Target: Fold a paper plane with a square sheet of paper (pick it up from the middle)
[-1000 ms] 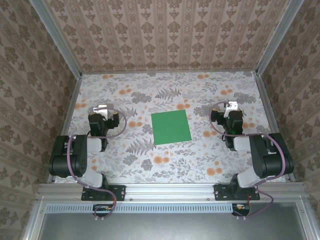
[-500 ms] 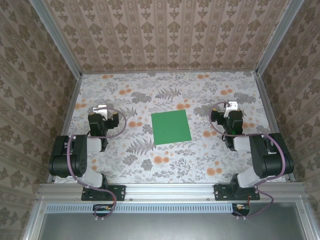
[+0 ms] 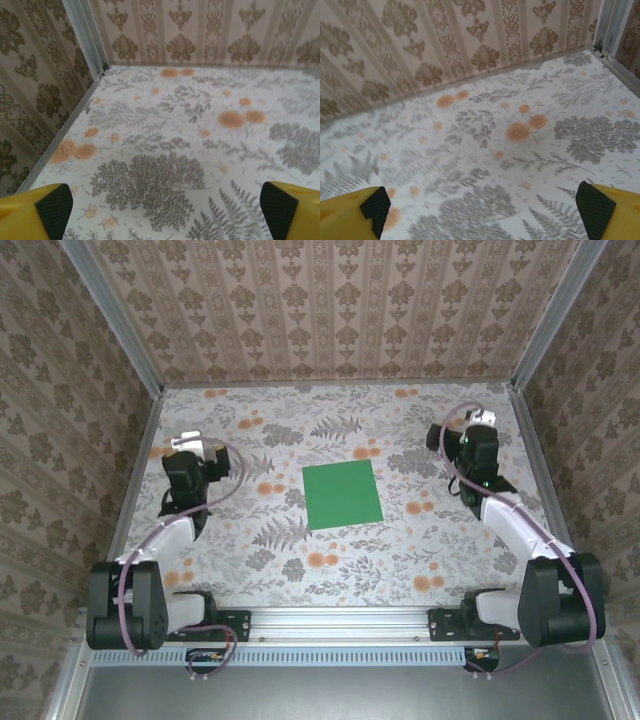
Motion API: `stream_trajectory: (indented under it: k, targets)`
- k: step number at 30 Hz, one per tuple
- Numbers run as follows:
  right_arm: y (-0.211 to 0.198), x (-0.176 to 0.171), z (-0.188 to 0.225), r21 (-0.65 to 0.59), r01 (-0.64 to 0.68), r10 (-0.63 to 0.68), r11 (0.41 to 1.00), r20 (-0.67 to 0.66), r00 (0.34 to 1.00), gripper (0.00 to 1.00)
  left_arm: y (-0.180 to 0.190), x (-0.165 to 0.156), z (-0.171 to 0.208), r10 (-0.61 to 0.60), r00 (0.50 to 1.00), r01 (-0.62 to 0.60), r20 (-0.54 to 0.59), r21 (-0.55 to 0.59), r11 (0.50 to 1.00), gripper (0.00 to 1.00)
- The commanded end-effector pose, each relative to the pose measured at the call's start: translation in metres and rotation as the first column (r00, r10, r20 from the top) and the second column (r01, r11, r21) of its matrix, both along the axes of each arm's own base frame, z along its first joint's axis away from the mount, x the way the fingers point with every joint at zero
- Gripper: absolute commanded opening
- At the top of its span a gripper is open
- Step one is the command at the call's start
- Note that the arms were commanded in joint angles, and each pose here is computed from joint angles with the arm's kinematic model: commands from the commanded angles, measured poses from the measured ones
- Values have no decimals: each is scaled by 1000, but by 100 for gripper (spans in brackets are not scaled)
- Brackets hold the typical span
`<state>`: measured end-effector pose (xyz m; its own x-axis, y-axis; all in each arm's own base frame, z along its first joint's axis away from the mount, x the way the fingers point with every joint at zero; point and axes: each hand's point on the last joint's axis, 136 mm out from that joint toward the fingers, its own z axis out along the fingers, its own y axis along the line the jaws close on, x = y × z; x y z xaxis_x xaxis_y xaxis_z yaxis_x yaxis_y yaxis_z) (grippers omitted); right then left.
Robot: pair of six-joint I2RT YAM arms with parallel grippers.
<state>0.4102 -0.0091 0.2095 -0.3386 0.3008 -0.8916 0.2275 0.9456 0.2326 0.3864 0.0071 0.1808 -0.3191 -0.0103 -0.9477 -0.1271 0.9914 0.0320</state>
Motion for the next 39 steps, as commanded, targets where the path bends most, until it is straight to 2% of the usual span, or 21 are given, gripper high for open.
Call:
stream_trajectory:
  k: [1, 5, 12, 20, 26, 30, 36, 39]
  targets:
    - [37, -21, -55, 181, -18, 74, 983, -309, 948, 100, -1, -18, -2, 42, 991, -58, -125, -130, 990, 100]
    - [107, -15, -68, 166, -148, 202, 975, -385, 901, 100, -16, -29, 10, -12, 987, -28, -159, -248, 968, 100]
    - [225, -19, -101, 246, -310, 394, 919, -513, 763, 100, -23, -36, 27, -61, 987, 20, -151, -259, 966, 100]
    - [294, -31, -140, 312, -364, 479, 878, -601, 640, 100, -22, -33, 24, -64, 985, 21, -163, -254, 967, 100]
    - [314, -42, -171, 294, -388, 475, 874, -689, 548, 100, -23, -28, 17, -81, 980, 31, -183, -262, 964, 100]
    - [309, -52, -185, 273, -384, 447, 882, -740, 502, 99, -22, -27, 13, -81, 978, 27, -194, -265, 964, 100]
    - [280, -77, -202, 191, -451, 400, 872, -810, 430, 100, -23, -25, 9, -87, 977, 31, -195, -274, 961, 100]
    - [257, -104, -215, 160, -512, 376, 844, -857, 352, 100, -25, -23, 6, -96, 976, 37, -196, -285, 958, 100]
